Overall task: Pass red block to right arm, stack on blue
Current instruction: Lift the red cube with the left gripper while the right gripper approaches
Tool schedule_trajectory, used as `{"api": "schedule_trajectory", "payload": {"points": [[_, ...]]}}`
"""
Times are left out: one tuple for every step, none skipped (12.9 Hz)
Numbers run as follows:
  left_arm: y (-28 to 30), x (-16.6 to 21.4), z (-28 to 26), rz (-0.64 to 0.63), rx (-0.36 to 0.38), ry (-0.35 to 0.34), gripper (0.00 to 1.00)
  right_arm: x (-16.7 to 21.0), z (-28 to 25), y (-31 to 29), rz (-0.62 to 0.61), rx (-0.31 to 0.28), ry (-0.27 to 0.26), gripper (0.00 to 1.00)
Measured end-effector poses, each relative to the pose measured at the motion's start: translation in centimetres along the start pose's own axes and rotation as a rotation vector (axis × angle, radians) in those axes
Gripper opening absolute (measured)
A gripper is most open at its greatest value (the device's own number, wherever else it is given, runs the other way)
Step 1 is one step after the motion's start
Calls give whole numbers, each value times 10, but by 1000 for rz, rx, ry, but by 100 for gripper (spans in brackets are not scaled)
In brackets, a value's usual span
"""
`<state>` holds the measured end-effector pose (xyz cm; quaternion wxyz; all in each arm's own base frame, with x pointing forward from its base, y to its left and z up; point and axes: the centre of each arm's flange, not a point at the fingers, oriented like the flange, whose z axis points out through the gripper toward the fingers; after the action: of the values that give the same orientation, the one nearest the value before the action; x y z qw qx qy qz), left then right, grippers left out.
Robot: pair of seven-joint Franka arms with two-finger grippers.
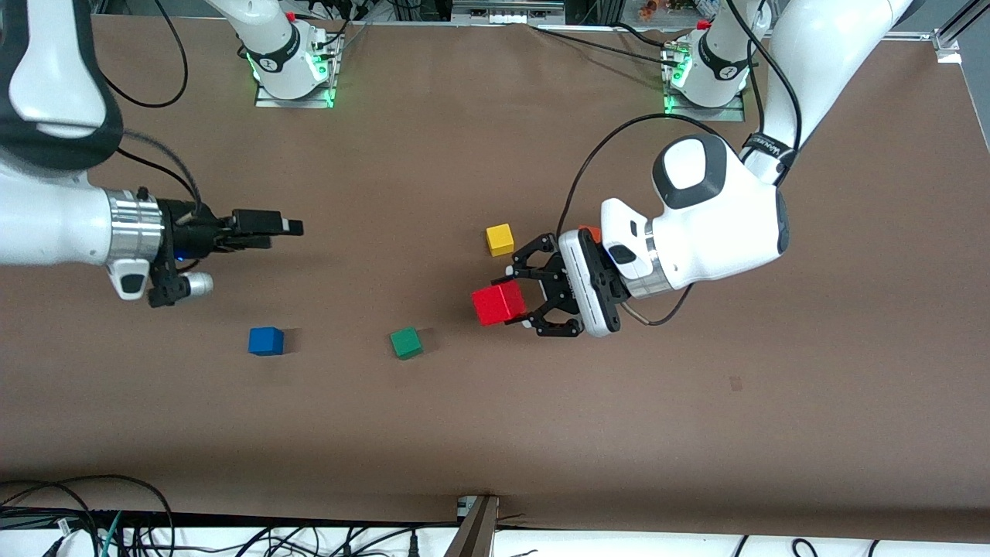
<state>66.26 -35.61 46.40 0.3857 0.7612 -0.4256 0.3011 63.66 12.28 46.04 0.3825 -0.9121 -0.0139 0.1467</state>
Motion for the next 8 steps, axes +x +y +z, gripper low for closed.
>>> {"api": "schedule_trajectory", "payload": {"points": [[5,3,2,-10,-11,16,56,12,14,6,30,114,-15,100],[8,4,6,-22,-22,33,56,23,27,12,59,223,-28,100],[12,6,10,-34,-23,57,56,34,39,17,90,328,-38,100],[18,8,16,-43,-21,79,56,43,48,20,117,427,-44,100],[24,10,22,-48,-17,95,56,51,55,22,139,519,-46,100],[31,12,28,-48,-12,106,56,57,60,22,158,602,-47,100],[37,13,34,-45,-13,108,56,62,66,21,172,670,-49,100],[41,13,39,-44,-15,109,56,65,70,19,181,718,-52,100]]}}
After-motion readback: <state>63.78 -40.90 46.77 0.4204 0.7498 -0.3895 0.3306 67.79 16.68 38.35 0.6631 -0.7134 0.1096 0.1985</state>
